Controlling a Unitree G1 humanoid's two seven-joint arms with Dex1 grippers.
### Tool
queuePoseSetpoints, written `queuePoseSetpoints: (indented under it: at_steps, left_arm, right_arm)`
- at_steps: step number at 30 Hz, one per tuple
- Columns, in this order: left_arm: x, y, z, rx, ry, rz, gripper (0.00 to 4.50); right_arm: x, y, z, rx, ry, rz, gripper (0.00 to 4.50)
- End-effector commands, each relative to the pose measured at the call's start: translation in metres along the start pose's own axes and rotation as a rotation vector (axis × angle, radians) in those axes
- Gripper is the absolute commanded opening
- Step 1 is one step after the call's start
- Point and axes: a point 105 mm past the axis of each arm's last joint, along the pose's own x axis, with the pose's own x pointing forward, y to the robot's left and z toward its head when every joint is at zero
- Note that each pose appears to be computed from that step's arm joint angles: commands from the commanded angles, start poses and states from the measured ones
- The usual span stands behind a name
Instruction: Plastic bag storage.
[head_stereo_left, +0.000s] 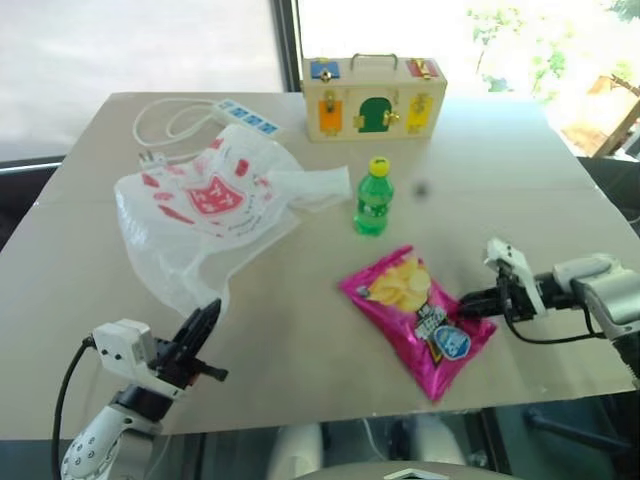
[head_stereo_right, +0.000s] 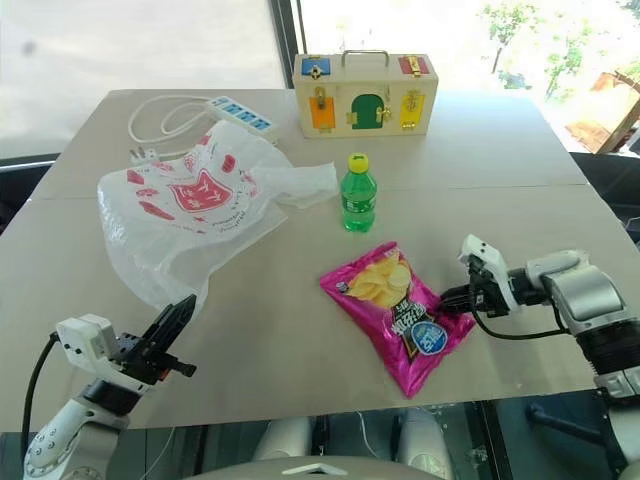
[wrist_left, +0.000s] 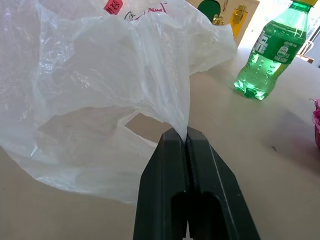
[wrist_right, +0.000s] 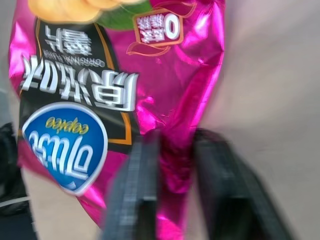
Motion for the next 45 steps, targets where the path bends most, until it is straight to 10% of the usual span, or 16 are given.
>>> queuePoseSetpoints:
  at_steps: [1,13,24,35,45]
  left_arm:
    - [0.001,-0.004,0.008,0.002,-0.044,-0.021,0.0]
    - [0.006,-0.014,0.016,-0.063,-0.101,-0.073,0.0]
    - [0.009,-0.016,0.007,-0.069,-0.093,-0.084,0.0]
    - [0.006,-0.017,0.002,-0.07,-0.078,-0.1,0.0]
    - [0.003,-0.021,-0.002,-0.077,-0.055,-0.108,0.0]
  right_arm:
    - [0.005,0.015,0.004,0.019,-0.023,0.085,0.03]
    - [0.029,0.026,0.044,0.066,-0.183,0.13,0.03]
    - [-0.005,0.016,0.044,0.177,-0.228,0.122,4.46]
    - [-0.015,0.062,-0.031,0.487,-0.093,0.237,4.46]
    - [0.04,0.083,-0.021,0.622,-0.272,0.181,4.46]
